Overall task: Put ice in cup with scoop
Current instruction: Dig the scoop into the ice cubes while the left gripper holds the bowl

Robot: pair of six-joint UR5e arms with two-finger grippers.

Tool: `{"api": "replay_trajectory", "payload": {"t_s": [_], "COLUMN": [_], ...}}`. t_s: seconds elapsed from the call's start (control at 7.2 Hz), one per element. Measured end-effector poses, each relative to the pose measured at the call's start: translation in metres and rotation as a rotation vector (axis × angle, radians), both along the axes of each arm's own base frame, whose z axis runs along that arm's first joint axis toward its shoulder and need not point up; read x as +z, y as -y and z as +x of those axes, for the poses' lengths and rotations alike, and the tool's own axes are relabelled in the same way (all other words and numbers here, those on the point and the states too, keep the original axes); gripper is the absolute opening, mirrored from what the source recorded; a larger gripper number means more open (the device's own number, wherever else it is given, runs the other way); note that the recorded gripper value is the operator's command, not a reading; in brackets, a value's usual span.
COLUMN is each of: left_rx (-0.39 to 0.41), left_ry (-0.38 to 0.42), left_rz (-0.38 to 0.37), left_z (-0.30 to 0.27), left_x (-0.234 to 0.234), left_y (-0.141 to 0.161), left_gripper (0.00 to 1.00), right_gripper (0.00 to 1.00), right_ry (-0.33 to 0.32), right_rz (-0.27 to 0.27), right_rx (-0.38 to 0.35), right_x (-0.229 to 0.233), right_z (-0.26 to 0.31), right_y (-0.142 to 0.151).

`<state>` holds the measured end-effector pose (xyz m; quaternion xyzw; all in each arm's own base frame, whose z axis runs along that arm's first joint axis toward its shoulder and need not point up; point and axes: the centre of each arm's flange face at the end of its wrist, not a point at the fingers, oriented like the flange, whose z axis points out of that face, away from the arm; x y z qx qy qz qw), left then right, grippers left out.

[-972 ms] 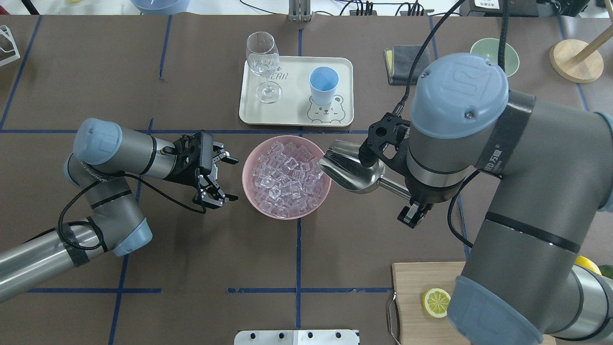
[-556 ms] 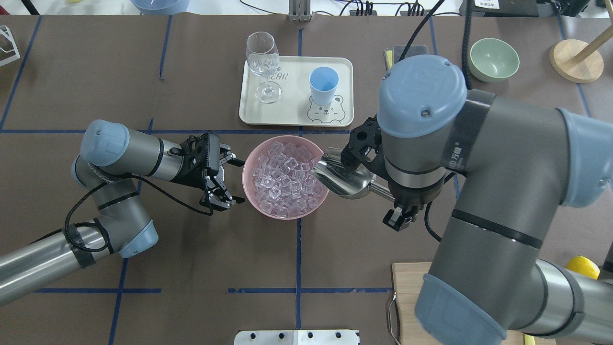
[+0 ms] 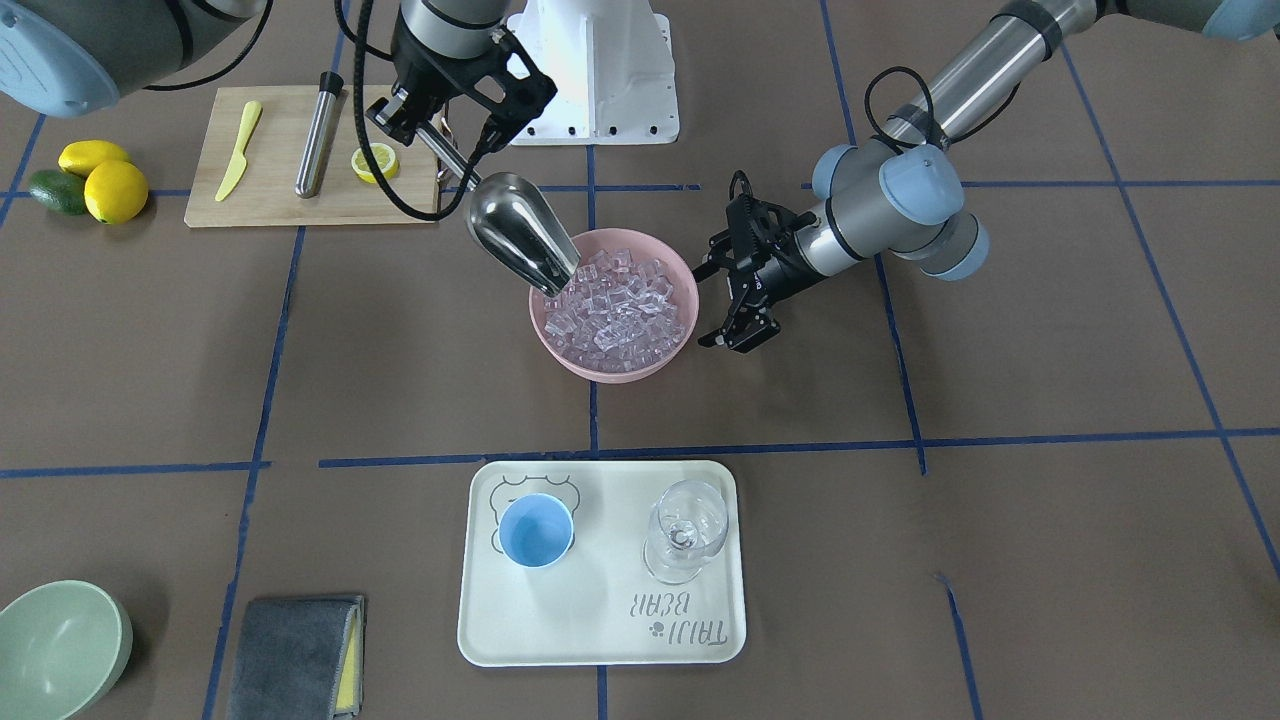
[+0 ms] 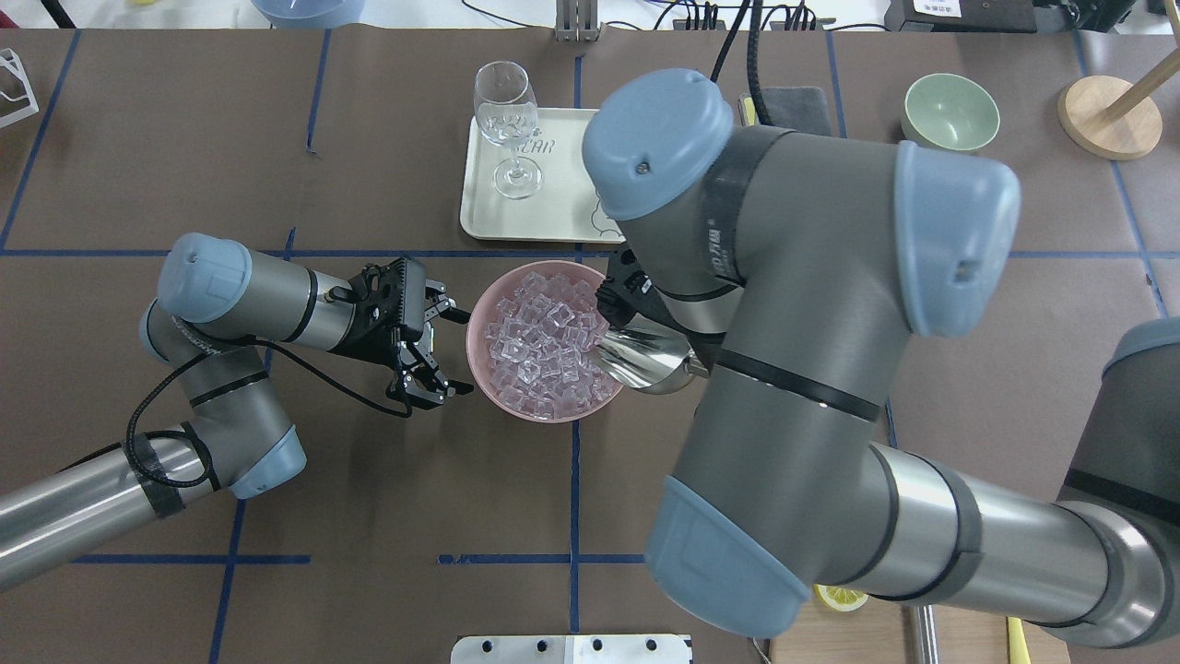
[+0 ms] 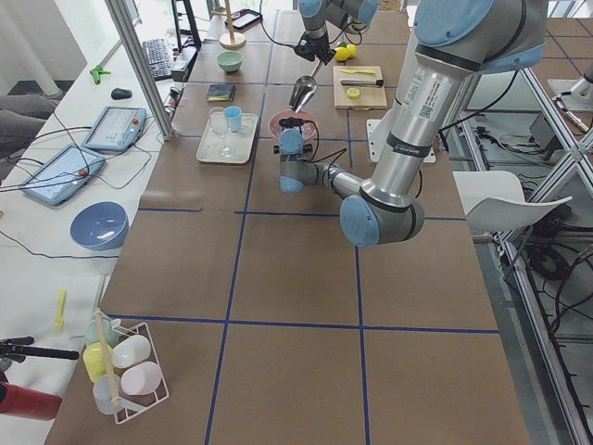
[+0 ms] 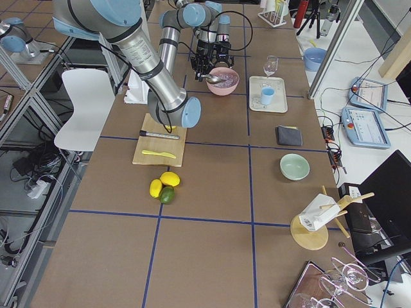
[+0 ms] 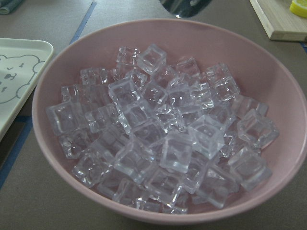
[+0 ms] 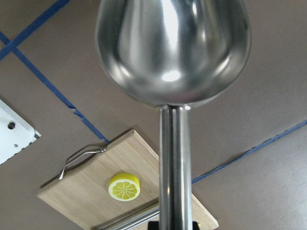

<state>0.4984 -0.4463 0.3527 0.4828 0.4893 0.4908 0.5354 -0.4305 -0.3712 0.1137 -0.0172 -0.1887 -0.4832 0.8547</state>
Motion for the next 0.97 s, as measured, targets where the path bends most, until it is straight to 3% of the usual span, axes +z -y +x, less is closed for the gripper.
{"api": "replay_trajectory", "payload": {"t_s": [0.97], "left_rx": [0.0], "left_ry": [0.0], "left_rz": [0.0], "left_z": [0.0], "left_x": [0.001], "left_y": [0.0], "left_gripper": [1.0], "right_gripper": [0.0], "right_ry": [-0.169], "right_rz": [-0.057], "right_rx": [-0.081], "right_x": [-0.027], "right_z": [-0.05], "right_y": [0.013]}}
